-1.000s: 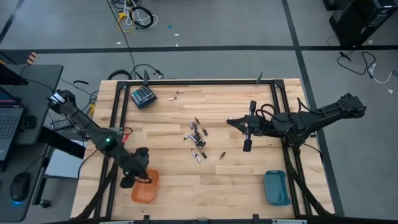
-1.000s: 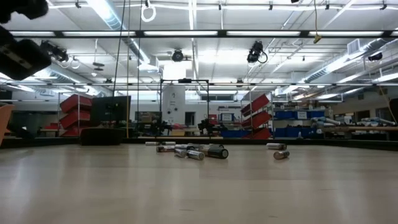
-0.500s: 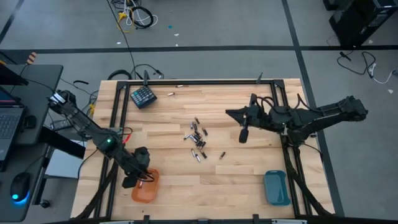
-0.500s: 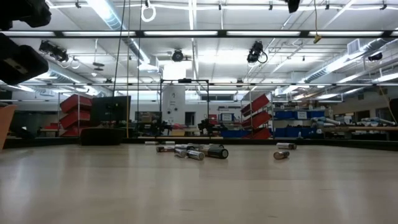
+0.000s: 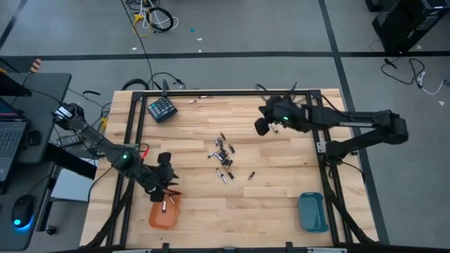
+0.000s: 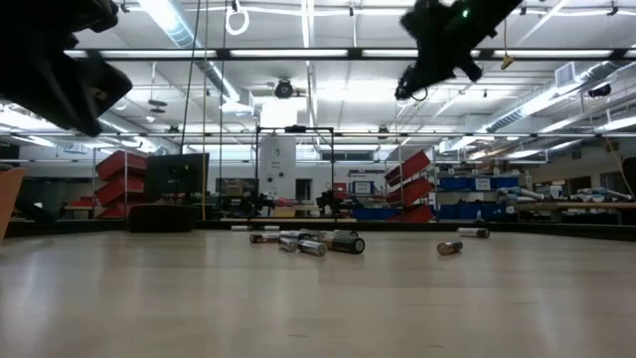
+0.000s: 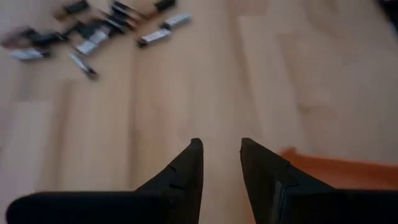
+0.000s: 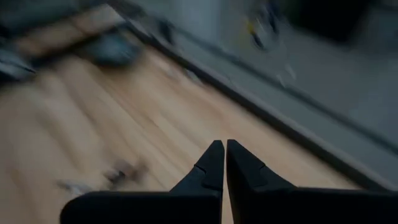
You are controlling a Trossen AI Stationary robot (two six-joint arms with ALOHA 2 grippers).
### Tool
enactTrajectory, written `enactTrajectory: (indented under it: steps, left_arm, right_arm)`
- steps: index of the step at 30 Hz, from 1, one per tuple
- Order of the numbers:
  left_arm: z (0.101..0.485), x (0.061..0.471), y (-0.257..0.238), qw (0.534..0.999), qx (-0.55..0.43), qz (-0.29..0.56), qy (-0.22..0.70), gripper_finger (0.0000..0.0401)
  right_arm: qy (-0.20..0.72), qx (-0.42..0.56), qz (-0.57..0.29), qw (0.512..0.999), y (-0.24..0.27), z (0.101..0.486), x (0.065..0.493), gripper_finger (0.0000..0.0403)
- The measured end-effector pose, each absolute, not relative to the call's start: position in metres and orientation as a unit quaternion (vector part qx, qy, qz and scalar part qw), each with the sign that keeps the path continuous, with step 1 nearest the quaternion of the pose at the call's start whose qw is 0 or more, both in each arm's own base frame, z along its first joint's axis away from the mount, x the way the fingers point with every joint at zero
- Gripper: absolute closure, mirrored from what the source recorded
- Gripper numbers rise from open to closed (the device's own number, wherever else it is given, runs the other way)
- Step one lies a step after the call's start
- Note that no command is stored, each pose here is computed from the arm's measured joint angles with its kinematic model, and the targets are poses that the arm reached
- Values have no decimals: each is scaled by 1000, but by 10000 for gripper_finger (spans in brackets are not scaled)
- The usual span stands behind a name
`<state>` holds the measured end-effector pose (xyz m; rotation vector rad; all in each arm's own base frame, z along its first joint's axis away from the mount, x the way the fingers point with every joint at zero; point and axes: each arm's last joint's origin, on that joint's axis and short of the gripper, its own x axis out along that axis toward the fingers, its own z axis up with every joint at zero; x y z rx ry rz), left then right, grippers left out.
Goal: Sort batteries
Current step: Put the silver battery into the orange bin
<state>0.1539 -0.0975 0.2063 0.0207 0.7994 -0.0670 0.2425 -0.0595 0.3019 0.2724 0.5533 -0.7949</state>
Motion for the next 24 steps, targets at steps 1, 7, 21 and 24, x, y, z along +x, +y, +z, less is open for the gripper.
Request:
enactTrajectory:
  steps: [1,7,21,24]
  left_arm:
    - [207,154,-96,923,18,-24,385,297]
    - [207,156,-93,927,46,4,371,297]
    - [207,156,-93,928,49,8,370,298]
    - [207,156,-93,928,49,8,370,298]
  right_arm:
    - [297,143,-398,856,-64,299,242,396]
    - [470,202,-455,729,-93,266,238,395]
    - [604,252,-441,615,-138,205,234,331]
    - [609,264,-452,595,-151,197,229,314]
